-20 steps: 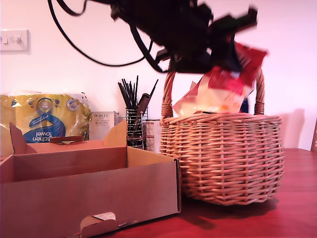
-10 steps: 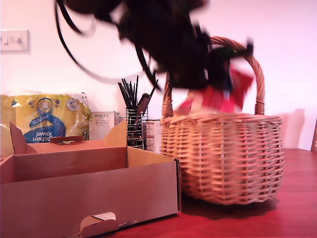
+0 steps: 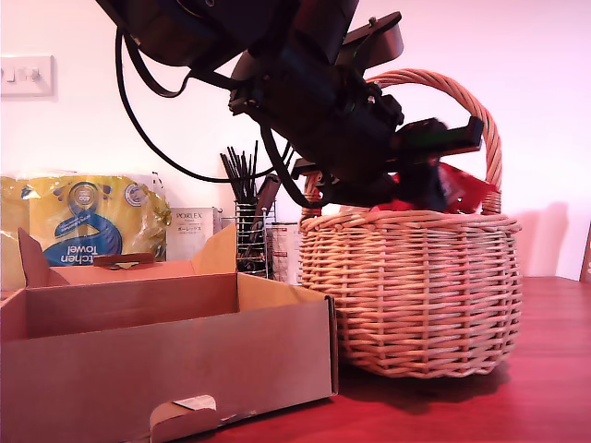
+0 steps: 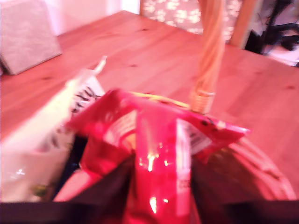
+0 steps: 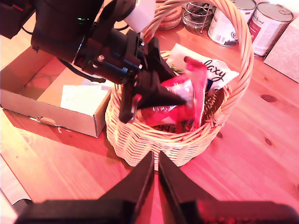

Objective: Move the bags of Easter eggs from the cardboard box on the left into the woven basket on the right side.

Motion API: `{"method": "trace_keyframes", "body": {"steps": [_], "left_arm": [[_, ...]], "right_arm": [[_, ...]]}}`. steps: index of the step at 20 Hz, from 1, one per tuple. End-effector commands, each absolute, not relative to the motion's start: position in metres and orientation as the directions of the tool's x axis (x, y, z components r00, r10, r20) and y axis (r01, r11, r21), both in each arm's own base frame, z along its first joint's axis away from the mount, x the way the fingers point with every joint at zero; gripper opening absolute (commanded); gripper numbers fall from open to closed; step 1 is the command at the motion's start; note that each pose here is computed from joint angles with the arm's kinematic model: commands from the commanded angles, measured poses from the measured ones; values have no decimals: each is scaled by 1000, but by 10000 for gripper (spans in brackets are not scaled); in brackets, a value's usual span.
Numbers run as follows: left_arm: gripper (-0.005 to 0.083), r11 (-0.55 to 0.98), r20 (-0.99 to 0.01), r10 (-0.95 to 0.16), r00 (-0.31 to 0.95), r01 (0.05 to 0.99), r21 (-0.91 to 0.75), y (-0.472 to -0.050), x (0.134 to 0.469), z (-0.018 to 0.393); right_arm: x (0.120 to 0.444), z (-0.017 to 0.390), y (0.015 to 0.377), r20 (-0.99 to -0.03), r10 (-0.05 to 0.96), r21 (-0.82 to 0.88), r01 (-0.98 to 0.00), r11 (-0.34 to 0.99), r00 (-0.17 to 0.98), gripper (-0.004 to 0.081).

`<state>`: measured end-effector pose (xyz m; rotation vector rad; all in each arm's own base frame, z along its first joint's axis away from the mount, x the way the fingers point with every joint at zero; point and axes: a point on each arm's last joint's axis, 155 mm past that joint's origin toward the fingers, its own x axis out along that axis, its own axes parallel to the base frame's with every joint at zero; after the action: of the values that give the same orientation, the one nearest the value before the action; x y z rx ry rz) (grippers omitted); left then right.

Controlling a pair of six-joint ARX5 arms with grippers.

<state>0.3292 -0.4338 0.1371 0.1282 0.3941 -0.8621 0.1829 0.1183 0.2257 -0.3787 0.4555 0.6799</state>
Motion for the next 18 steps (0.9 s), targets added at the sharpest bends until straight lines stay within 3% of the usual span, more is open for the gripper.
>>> {"method": "trace_keyframes", "body": {"steps": [1, 8, 10, 12, 15, 16, 18], "left_arm": [[734, 633, -394, -725, 565, 772, -59, -443, 327, 135], [727, 619, -361, -745, 561, 783, -59, -442, 314, 184], [683, 628, -384, -730, 565, 776, -52, -434, 310, 188], [504, 642, -411, -710, 572, 766, -42, -425, 307, 190], [72, 638, -463, -688, 559, 769, -19, -412, 298, 190], [-28, 631, -484, -678, 552, 776, 1, -406, 295, 190], [-19, 634, -510, -662, 550, 774, 12, -396, 288, 193]], "right_arm": [[184, 235, 118, -493, 515, -196, -666, 720, 701, -13], [184, 235, 118, -492, 515, -202, -667, 717, 702, -13], [185, 237, 119, -484, 517, -206, -666, 717, 706, -13], [186, 238, 119, -479, 518, -209, -665, 717, 709, -13], [187, 235, 119, -494, 514, -204, -668, 715, 701, -13], [189, 233, 121, -501, 515, -195, -670, 716, 696, -13], [193, 235, 126, -493, 530, -166, -673, 721, 690, -13]]}}
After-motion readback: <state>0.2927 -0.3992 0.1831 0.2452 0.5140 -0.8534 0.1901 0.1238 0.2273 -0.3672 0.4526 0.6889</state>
